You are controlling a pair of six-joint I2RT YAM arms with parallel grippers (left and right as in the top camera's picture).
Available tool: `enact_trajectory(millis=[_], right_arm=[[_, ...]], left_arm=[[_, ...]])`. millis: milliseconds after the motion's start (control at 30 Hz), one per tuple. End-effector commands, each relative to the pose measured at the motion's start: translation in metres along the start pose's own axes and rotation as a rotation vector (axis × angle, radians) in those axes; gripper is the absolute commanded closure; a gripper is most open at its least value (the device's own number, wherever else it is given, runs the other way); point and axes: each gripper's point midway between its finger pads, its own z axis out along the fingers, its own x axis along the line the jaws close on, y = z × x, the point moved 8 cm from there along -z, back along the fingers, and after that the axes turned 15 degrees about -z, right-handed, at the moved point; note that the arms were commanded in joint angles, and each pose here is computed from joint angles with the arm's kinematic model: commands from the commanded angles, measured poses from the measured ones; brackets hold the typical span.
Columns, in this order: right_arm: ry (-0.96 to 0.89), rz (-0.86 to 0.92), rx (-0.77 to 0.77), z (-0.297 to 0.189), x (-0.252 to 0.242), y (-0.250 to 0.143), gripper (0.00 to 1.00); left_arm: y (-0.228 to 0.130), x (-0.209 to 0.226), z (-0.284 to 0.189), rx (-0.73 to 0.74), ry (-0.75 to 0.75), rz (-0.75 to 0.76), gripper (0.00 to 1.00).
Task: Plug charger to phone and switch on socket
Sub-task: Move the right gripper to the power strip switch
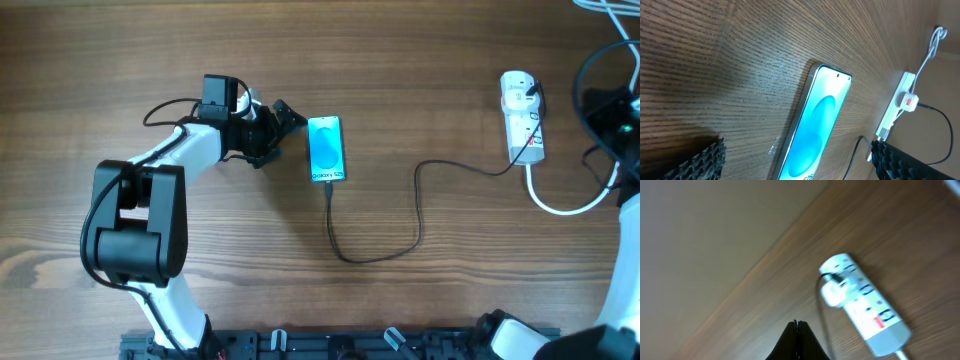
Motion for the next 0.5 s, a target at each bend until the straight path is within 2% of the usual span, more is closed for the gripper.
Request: enact_trajectory(millis=[0,467], right_arm=[[-0.106,0.098,0.032,0.024,-0.029,-0.002,0.96],[-0.128,0.178,0.125,0.099,-0.084,-0.028,0.96]], left_arm=[[0.008,0.099,0.026,-0.103,0.361,-0.161,0.00],[0.008,0.099,0.026,-0.104,0.358,-0.159,0.00]])
